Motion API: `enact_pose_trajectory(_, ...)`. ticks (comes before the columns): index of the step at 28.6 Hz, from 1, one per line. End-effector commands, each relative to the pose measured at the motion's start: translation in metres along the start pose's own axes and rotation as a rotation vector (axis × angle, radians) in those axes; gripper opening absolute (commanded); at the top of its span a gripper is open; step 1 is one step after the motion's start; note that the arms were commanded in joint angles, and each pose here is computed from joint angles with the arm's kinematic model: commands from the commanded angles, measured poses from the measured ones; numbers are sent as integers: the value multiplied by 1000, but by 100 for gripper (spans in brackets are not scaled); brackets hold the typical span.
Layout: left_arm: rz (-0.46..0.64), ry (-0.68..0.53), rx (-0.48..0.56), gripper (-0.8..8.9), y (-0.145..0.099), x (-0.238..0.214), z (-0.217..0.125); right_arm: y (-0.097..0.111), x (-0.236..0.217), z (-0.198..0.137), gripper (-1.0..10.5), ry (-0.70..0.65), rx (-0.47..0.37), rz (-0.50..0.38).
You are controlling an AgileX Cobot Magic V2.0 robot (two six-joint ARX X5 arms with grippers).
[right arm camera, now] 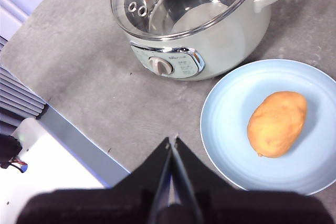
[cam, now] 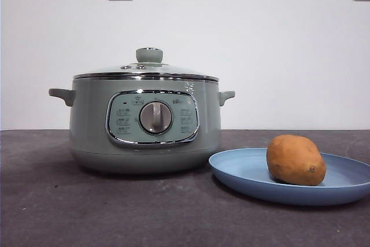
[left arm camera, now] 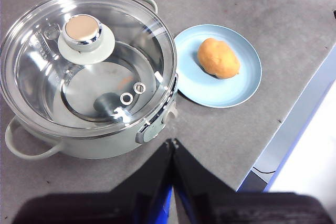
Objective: Take the potato out from the steamer,put the potato on the plate,close the lid
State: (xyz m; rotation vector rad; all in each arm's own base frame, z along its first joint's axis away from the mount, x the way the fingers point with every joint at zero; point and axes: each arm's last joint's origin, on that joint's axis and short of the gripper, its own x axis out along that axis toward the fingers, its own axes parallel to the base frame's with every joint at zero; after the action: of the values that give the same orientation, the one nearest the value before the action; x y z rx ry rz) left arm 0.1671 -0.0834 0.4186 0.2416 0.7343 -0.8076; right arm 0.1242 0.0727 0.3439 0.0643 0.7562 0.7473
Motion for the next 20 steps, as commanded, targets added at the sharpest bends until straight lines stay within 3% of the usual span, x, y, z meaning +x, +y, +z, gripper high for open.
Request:
enact_pose_trajectory(1,5,-20,7,-4,0,-1,2,0,0,0,1,-4,-7,-1)
enact_pose_trajectory(8,15,-42,14,-4,1,-1,4,0,0,0,1,-4,-7,-1)
enact_pose_trajectory(15,207,-364,60,-4,17,-38,17,0,0,0,1,-3,-7,-1)
enact_pose_trajectory(20,365,-608,129,-4,19,-61,5,0,0,0,1,-3,-7,-1)
